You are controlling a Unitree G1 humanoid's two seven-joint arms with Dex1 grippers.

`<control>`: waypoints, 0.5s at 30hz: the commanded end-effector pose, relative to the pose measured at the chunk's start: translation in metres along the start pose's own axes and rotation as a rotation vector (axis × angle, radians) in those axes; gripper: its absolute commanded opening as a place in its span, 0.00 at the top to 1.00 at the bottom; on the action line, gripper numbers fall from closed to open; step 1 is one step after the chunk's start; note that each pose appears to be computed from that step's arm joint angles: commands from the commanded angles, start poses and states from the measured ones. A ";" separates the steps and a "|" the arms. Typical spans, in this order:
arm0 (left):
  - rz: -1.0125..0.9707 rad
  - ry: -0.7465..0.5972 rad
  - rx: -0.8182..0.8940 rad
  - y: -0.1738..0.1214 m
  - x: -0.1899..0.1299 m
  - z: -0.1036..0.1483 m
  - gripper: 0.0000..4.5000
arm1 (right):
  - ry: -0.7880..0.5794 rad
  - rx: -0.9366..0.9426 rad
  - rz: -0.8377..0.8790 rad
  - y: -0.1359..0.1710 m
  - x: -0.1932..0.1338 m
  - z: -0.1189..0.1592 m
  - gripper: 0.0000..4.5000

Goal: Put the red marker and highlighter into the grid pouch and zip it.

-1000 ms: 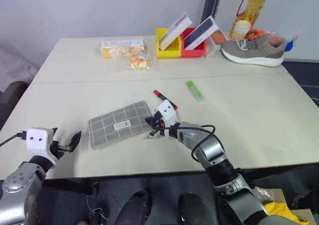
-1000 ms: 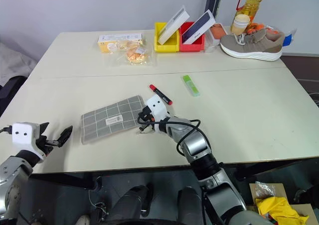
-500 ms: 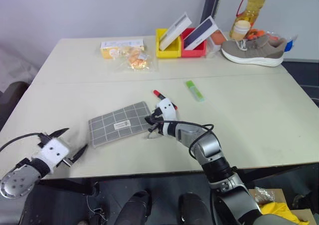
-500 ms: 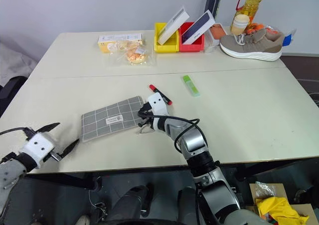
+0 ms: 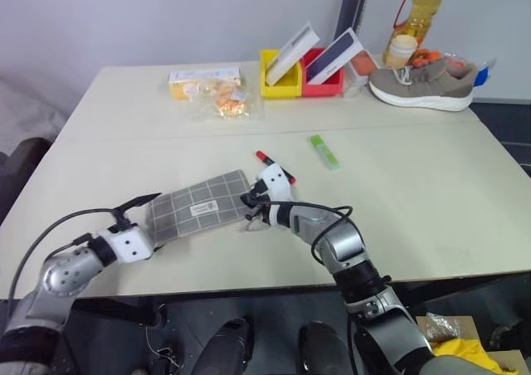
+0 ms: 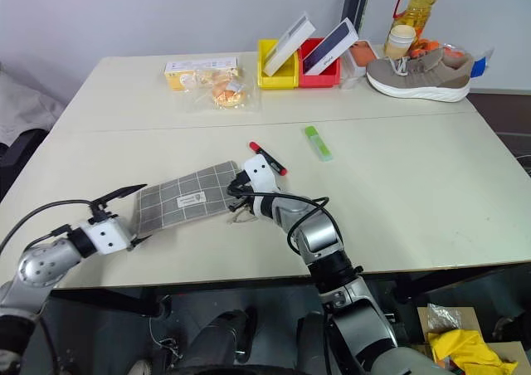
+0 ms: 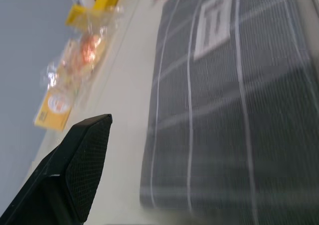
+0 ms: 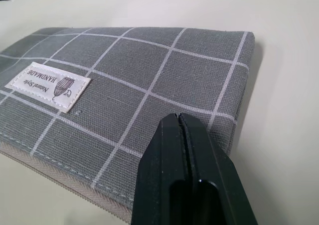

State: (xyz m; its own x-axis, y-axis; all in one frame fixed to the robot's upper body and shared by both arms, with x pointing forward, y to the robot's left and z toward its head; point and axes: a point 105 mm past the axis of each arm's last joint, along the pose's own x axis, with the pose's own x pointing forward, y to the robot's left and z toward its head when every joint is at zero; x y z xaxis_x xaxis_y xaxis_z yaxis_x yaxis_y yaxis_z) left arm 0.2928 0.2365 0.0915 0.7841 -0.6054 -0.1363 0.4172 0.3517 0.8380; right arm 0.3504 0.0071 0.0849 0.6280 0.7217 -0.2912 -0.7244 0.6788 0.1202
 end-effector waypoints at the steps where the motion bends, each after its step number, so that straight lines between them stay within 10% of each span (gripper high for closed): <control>1: -0.063 -0.087 -0.016 -0.012 0.007 0.010 0.16 | -0.003 -0.004 -0.022 -0.004 -0.001 0.001 1.00; 9: -0.113 -0.179 -0.048 -0.014 0.011 0.020 0.98 | -0.003 -0.007 -0.039 -0.005 -0.002 0.000 1.00; 15: -0.104 -0.171 -0.145 -0.018 0.014 0.022 0.98 | -0.022 -0.015 -0.057 -0.009 -0.004 0.005 1.00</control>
State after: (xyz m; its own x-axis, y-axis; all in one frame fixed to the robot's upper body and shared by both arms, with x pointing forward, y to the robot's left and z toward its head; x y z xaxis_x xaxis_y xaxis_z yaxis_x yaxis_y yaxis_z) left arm 0.2879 0.2141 0.0863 0.6639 -0.7366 -0.1288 0.5452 0.3588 0.7577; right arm 0.3538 0.0026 0.0850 0.6553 0.6967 -0.2918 -0.7025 0.7041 0.1035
